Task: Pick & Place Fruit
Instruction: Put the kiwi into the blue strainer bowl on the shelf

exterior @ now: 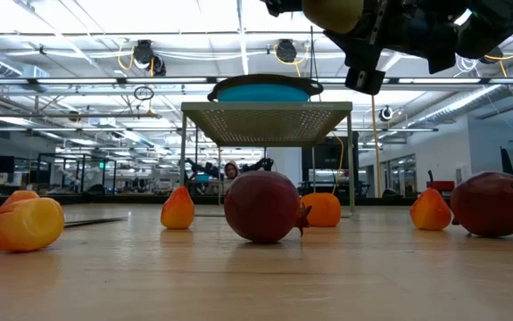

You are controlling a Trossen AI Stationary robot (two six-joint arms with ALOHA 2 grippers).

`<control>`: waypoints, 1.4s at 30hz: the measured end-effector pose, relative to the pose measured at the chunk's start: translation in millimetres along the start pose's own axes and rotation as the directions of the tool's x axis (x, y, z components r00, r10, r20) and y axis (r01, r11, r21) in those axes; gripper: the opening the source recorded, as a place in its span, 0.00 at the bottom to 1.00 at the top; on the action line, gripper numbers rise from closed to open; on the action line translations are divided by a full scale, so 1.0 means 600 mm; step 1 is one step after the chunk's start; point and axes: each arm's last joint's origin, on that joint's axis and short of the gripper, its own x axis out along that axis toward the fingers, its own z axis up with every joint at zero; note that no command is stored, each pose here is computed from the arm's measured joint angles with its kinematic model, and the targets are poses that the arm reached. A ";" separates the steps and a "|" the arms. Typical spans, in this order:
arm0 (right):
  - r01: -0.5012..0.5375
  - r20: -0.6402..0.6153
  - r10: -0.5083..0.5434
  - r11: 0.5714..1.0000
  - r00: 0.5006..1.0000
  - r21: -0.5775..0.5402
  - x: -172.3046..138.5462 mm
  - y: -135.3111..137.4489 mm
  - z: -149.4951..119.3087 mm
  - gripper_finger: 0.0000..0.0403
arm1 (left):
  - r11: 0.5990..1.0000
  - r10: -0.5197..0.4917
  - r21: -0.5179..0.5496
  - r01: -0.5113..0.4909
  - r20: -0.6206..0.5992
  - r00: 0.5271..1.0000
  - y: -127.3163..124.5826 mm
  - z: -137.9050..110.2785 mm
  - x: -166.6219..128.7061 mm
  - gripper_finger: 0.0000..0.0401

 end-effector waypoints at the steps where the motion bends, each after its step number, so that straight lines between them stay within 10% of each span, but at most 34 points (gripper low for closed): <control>1: 0.000 0.000 0.000 1.000 1.000 0.000 0.000 0.000 0.000 0.62 | 1.000 0.000 0.001 0.000 0.000 1.000 0.000 0.000 0.000 0.46; 33: 0.044 0.013 -0.043 0.998 0.999 -0.054 -0.008 -0.010 0.007 0.65 | 0.973 0.232 0.022 -0.231 -0.117 0.966 0.023 0.031 -0.109 0.46; 42: 0.047 0.011 -0.045 0.983 0.999 -0.177 -0.008 -0.011 0.006 0.51 | 0.931 0.363 0.019 -0.364 -0.163 0.918 0.051 0.034 -0.155 0.46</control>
